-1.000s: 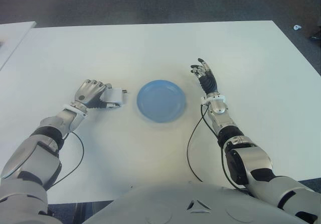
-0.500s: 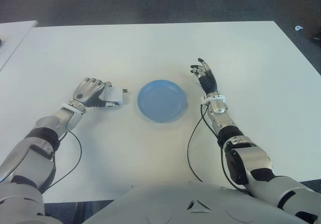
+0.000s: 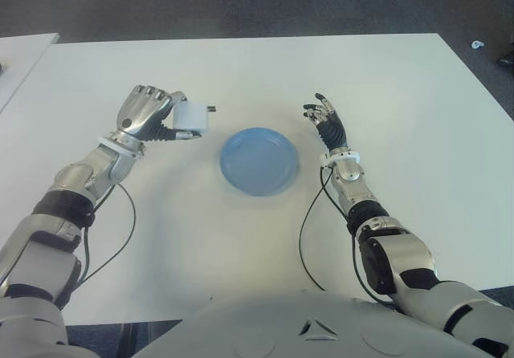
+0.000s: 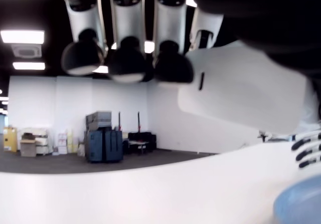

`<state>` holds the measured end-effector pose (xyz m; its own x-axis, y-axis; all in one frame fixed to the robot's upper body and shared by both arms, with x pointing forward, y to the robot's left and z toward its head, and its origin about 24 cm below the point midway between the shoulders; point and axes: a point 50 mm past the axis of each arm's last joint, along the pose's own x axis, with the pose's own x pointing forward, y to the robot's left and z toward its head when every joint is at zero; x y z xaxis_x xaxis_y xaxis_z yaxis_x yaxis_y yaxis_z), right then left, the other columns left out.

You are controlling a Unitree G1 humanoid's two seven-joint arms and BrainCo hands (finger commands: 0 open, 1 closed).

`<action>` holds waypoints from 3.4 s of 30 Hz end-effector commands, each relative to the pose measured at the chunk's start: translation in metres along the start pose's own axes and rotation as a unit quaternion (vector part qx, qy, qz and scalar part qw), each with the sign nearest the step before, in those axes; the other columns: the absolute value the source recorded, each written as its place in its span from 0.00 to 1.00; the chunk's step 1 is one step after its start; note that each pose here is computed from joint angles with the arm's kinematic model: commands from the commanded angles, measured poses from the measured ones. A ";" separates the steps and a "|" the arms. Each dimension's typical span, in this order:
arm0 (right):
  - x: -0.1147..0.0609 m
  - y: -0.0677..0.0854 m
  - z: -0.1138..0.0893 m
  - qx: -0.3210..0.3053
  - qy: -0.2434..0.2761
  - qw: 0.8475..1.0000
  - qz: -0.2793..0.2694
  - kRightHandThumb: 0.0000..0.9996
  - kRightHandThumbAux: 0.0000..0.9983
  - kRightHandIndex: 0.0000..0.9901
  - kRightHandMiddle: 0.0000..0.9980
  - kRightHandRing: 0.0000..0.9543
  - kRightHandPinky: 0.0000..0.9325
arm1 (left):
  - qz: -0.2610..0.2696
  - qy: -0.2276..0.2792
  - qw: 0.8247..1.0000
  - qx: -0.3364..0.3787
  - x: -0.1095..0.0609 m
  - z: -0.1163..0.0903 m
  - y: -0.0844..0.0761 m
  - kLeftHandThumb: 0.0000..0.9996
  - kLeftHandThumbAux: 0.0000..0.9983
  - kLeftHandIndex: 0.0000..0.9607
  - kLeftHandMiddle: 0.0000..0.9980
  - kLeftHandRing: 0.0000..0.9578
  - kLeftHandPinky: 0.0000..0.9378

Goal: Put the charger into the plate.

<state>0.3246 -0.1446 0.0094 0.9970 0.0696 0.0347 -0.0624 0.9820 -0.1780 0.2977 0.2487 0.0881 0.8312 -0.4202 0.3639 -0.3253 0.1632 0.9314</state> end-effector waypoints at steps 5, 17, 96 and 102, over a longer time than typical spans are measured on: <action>0.001 0.000 -0.002 0.011 0.011 1.000 0.001 0.00 0.44 0.00 0.29 0.30 0.23 | 0.020 0.002 1.000 -0.021 0.019 0.009 0.007 0.73 0.70 0.46 0.86 0.89 0.90; 0.000 0.000 -0.002 0.013 0.011 1.000 0.005 0.00 0.45 0.00 0.28 0.29 0.21 | 0.014 -0.014 0.999 -0.049 0.039 0.027 0.006 0.73 0.70 0.46 0.85 0.88 0.90; -0.001 -0.008 0.002 0.014 0.007 1.000 -0.018 0.00 0.48 0.00 0.22 0.23 0.15 | -0.195 -0.105 0.971 -0.086 0.034 0.097 -0.047 0.22 0.24 0.00 0.00 0.00 0.00; -0.003 -0.013 -0.002 0.011 0.016 1.000 -0.019 0.00 0.48 0.00 0.17 0.17 0.12 | -0.186 -0.107 0.972 -0.093 0.032 0.098 -0.044 0.21 0.24 0.00 0.00 0.00 0.00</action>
<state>0.3278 -0.1523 0.0180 0.9983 0.0373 0.0452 -0.0300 0.9878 -0.1529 0.2980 0.1361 0.0611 0.7507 -0.6605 0.0143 0.0763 0.1082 0.9912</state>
